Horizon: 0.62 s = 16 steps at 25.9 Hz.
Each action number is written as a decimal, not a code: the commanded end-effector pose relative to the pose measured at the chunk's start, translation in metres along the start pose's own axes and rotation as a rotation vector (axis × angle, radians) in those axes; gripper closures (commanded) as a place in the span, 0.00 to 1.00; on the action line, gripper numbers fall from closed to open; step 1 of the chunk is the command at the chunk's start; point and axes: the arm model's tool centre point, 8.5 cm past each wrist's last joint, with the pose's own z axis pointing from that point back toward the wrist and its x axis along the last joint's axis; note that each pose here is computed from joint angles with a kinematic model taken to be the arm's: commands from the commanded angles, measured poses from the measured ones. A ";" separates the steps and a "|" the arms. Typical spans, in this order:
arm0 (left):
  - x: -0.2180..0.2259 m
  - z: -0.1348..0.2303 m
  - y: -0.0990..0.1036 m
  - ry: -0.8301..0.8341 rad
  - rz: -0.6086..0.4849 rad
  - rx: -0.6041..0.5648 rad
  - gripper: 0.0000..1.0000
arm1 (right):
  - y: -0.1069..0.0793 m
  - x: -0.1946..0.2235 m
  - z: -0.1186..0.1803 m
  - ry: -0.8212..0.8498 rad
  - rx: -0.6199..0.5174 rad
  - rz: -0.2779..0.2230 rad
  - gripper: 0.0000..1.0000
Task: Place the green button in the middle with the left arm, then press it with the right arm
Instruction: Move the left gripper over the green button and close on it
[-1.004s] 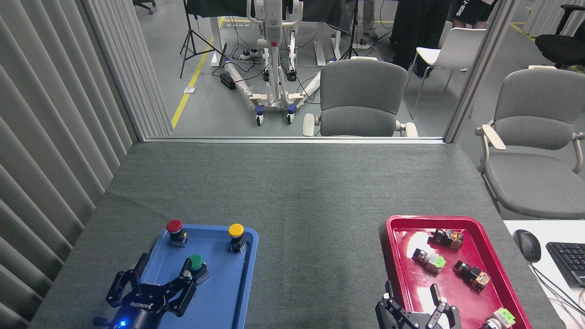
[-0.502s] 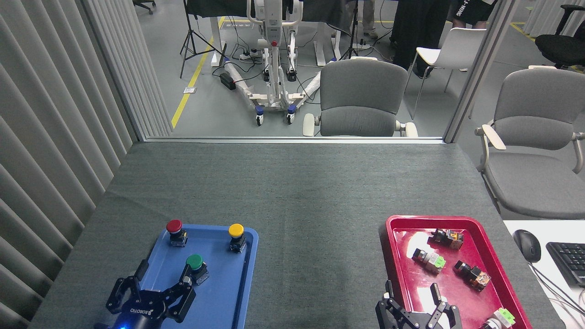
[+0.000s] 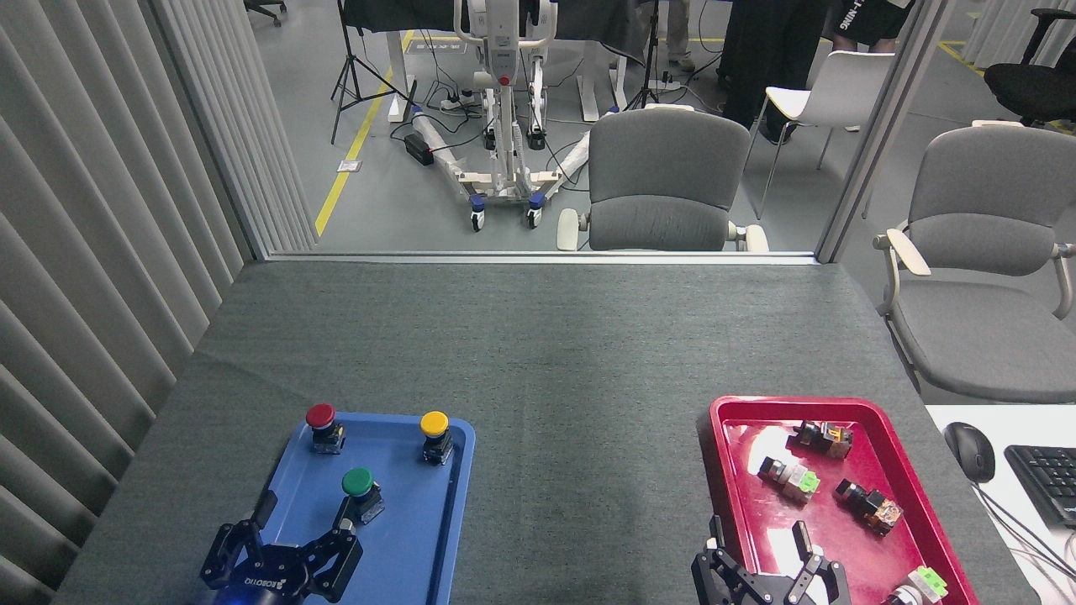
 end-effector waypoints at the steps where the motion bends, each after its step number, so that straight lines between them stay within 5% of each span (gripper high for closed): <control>1: 0.000 -0.001 -0.012 0.005 0.019 -0.031 0.00 | 0.001 0.000 0.000 -0.003 0.006 -0.001 0.01; 10: -0.003 -0.015 -0.054 0.019 0.057 -0.123 0.00 | 0.001 0.003 0.000 -0.003 0.006 -0.009 0.01; 16: -0.005 -0.030 -0.065 0.047 -0.050 -0.175 0.00 | 0.001 0.004 -0.001 -0.001 0.006 -0.011 0.01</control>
